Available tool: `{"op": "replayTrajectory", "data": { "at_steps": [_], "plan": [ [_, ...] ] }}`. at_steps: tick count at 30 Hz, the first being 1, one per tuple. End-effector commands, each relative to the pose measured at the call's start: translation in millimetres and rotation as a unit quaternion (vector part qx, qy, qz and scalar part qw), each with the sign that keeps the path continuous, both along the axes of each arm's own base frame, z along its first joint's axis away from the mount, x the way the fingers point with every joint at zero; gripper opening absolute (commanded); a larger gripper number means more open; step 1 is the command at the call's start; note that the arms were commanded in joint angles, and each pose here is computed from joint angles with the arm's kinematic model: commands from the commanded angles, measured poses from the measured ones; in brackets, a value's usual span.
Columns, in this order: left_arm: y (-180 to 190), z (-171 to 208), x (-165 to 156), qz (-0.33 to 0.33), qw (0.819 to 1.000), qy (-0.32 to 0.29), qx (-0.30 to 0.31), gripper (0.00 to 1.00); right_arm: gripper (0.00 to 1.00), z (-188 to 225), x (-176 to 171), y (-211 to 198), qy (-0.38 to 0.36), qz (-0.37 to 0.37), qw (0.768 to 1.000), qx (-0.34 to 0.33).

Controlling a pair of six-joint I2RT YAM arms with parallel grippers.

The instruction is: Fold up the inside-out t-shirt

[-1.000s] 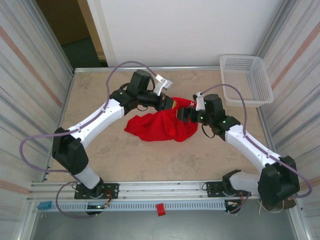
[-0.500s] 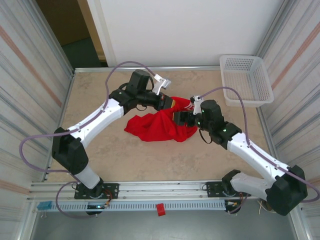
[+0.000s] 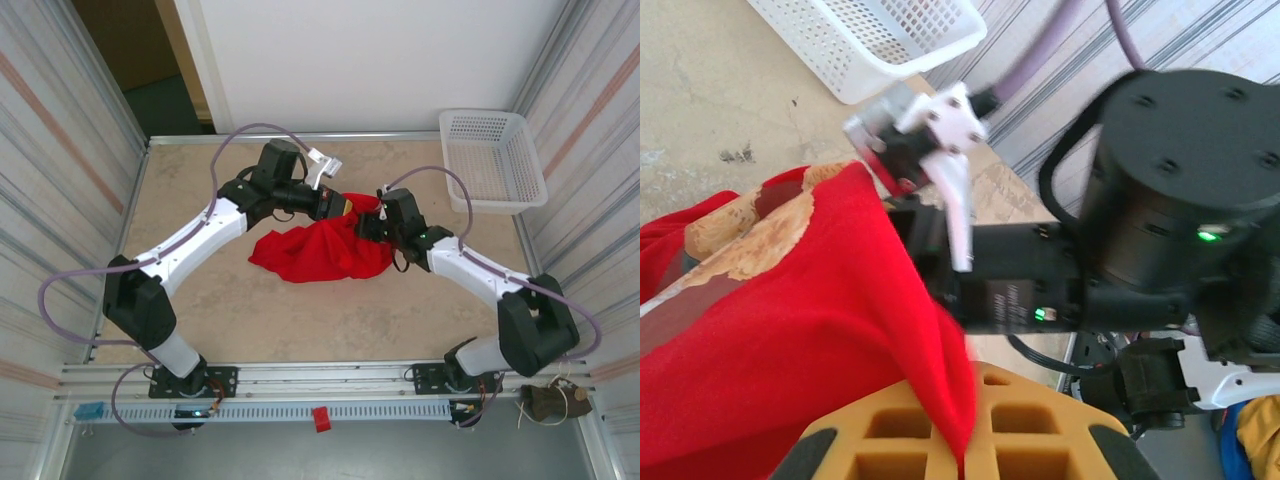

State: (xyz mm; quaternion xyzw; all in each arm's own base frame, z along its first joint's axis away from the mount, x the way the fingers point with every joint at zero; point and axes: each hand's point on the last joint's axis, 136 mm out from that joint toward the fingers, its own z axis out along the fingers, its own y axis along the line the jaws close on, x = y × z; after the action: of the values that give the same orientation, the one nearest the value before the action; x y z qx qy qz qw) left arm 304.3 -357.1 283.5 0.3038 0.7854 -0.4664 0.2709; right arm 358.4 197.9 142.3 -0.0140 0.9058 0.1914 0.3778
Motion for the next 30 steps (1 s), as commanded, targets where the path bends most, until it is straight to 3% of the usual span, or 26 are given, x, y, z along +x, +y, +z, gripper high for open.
{"op": "replayTrajectory", "data": {
  "at_steps": [1,3,6,12,16,19,23,26,30],
  "plan": [
    [4.2,31.3,-11.4,-0.012,0.999,-0.017,-0.041,0.0,0.35,31.7,17.1,23.9,-0.041,0.043,0.997,0.042],
    [8.7,27.8,-6.6,-0.001,0.999,-0.01,-0.042,0.0,0.15,44.8,10.0,37.6,-0.049,0.102,0.992,0.062],
    [25.8,19.2,12.6,0.05,0.998,0.003,-0.041,0.0,0.0,70.3,-14.8,45.6,-0.055,0.186,0.976,0.103],
    [71.0,-11.2,64.3,0.153,0.986,0.04,-0.042,0.0,0.0,125.3,-70.5,36.4,-0.058,0.296,0.935,0.187],
    [78.6,-28.1,87.4,0.171,0.983,0.055,-0.038,0.24,0.0,156.8,-92.8,41.1,-0.058,0.351,0.901,0.25],
    [80.9,-24.6,93.2,0.177,0.983,0.046,-0.037,0.38,0.0,160.6,-92.9,44.7,-0.053,0.361,0.892,0.268],
    [95.0,-3.1,81.2,0.195,0.98,0.021,-0.037,0.47,0.0,150.3,-86.0,45.0,-0.039,0.357,0.893,0.272],
    [96.8,14.4,53.8,0.196,0.98,0.001,-0.041,0.52,0.0,147.1,-85.0,43.9,-0.036,0.356,0.892,0.277],
    [80.0,2.9,16.3,0.178,0.984,-0.008,-0.018,0.57,0.0,147.2,-84.3,42.7,-0.038,0.354,0.891,0.281]
  ]
}}
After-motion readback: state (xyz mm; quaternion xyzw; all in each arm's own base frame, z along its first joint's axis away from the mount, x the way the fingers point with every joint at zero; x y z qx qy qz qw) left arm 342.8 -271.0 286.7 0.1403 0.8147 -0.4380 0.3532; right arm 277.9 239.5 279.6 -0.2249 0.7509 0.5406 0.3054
